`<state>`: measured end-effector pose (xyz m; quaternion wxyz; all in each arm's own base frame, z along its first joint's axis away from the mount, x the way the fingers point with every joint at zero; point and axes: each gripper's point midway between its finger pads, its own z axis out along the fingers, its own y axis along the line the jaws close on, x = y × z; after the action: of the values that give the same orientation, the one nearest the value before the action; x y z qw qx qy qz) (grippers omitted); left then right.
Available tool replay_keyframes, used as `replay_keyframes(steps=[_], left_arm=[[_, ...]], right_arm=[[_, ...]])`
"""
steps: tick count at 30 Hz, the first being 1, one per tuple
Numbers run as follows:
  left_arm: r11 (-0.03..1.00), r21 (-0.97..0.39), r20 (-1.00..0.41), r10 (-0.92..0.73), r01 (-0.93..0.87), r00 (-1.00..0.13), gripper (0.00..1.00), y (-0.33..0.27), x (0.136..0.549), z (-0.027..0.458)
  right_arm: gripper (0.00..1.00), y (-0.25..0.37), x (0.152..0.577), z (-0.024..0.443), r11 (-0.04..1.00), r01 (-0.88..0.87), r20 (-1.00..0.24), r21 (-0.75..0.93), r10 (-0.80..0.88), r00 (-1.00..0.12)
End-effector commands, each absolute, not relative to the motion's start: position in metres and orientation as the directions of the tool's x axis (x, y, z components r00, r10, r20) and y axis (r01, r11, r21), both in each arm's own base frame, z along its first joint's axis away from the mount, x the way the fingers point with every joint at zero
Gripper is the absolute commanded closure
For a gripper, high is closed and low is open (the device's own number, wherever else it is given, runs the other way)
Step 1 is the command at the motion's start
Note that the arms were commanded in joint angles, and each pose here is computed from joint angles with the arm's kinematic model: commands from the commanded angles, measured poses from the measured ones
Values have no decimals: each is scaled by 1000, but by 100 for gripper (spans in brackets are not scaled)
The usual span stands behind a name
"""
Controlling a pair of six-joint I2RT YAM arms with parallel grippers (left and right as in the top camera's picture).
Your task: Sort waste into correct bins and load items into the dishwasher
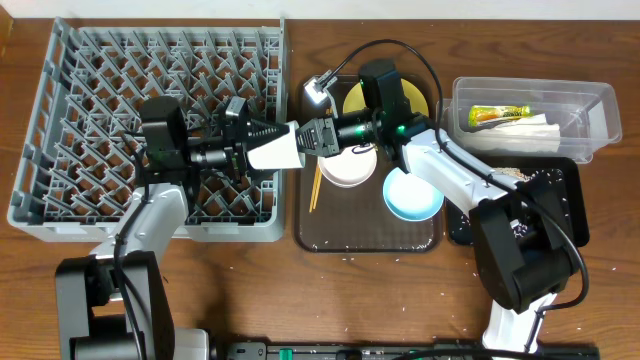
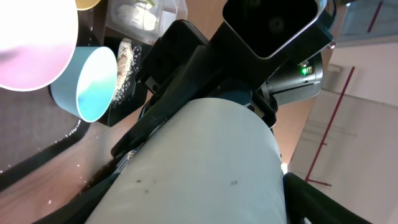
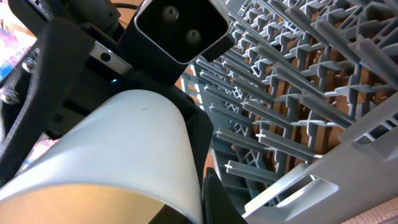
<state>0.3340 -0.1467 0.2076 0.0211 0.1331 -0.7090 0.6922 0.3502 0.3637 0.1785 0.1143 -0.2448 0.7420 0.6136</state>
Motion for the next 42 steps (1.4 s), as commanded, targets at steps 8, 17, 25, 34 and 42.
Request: replay_keyframes(steps=[8,17,25,34,42], left_arm=[[5,-985,173,-108,-174,-979,51,-154,327,217],[13,-984,172,-141,-175,-975,70,-153,332,215],[10,-990,135,-181,-139,-974,70,-139,340,218],[46,-994,74,-405,-101,-911,71,-101,375,213],[110,-991,-5,-603,-77,-798,68,-74,415,218]], right_arm=[[94,372,345,161,144,-476,-435,868,-244,-867],[64,366,351,162,143,-474,-436,869,-232,-869],[59,313,389,182,142,-484,-468,864,-132,-874],[37,245,410,229,232,-583,-595,778,-25,-804],[28,210,392,213,614,-527,-611,588,-91,-787]])
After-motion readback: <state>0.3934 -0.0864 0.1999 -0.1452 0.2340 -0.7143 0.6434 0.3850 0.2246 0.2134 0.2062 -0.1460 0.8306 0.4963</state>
